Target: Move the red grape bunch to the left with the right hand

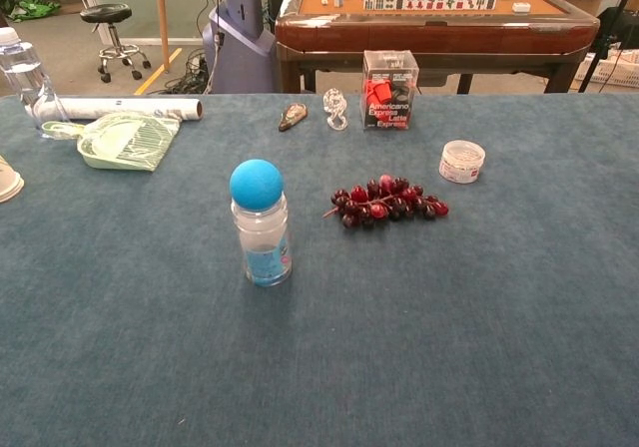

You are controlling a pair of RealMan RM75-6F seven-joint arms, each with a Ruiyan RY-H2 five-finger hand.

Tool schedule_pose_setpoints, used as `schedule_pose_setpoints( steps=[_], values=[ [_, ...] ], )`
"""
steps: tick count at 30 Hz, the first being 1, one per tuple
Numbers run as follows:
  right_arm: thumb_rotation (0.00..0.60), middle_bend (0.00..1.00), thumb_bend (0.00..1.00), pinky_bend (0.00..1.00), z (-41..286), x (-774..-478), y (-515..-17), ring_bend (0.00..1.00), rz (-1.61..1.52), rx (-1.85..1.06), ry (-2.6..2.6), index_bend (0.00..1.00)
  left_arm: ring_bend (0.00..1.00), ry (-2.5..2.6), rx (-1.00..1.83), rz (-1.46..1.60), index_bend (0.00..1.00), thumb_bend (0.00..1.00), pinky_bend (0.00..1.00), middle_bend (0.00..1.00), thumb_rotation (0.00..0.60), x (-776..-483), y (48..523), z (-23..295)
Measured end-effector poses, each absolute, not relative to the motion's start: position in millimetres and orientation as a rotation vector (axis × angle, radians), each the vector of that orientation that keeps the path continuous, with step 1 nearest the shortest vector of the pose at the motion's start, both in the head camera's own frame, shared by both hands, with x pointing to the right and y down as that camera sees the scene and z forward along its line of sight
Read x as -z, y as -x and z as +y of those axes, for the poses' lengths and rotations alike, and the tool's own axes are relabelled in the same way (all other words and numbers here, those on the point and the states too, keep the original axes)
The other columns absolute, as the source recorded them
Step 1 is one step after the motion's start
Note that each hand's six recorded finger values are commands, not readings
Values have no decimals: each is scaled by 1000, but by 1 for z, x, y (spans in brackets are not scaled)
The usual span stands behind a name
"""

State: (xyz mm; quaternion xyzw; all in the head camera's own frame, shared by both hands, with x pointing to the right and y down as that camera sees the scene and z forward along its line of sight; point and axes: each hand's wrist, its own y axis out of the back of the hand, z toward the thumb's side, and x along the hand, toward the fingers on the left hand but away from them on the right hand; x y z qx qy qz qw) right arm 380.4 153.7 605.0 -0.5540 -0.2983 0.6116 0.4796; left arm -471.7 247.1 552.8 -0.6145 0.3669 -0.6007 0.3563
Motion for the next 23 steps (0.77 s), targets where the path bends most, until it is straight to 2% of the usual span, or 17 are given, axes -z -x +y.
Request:
schedule_pose_setpoints(
  steps=[6, 12, 18, 23],
  values=[
    [600, 99, 0, 86, 183, -587, -417, 0, -811, -1581, 1327, 62, 220, 1556, 1525, 956, 291, 184, 374, 220, 600, -544, 470, 247],
    [600, 108, 0, 86, 195, -578, -430, 0, -860, -1573, 1347, 78, 220, 1541, 1544, 968, 302, 184, 374, 220, 600, -541, 473, 246],
    [600, 112, 0, 86, 189, -567, -437, 0, -890, -1543, 1309, 85, 221, 1538, 1558, 962, 305, 184, 374, 220, 600, -545, 473, 247],
    [600, 112, 0, 86, 186, -571, -441, 0, -893, -1560, 1321, 85, 223, 1540, 1570, 968, 305, 184, 374, 220, 600, -548, 473, 246]
  ],
)
